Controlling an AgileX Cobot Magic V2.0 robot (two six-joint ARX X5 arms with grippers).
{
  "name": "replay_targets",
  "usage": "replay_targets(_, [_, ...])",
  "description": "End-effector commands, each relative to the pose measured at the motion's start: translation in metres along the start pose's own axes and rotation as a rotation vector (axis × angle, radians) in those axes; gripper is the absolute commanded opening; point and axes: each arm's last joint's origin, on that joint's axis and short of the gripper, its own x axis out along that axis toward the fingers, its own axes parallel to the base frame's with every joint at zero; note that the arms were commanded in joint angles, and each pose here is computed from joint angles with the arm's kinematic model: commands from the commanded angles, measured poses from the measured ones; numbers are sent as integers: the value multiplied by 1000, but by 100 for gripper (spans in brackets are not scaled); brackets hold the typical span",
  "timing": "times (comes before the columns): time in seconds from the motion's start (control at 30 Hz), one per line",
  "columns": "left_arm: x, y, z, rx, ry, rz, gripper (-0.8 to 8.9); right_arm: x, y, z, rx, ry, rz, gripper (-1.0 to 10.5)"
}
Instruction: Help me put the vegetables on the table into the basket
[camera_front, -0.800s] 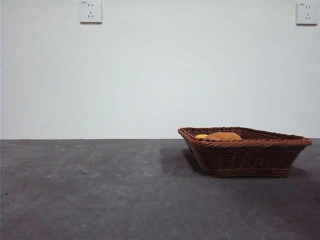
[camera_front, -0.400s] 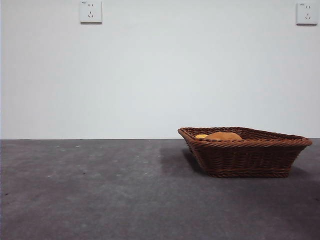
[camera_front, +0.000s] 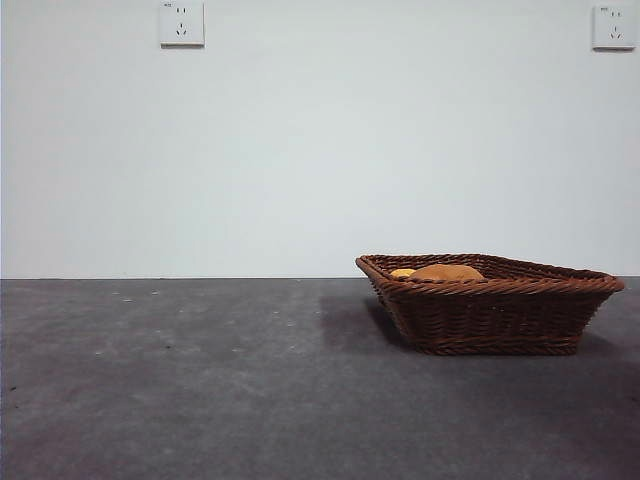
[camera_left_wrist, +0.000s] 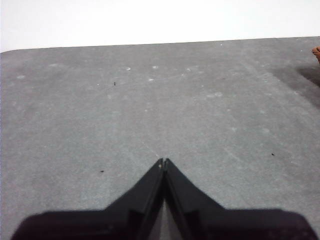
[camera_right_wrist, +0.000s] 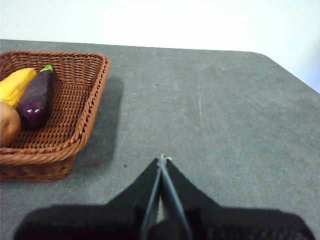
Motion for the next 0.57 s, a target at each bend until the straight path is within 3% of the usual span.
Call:
replay_targets(0.03, [1, 0, -3, 14, 6, 2, -3, 0, 0, -2, 10, 7, -1, 1])
replay_targets(0.57, [1, 0, -3, 14, 5, 2, -3, 0, -1, -2, 12, 8, -9, 1])
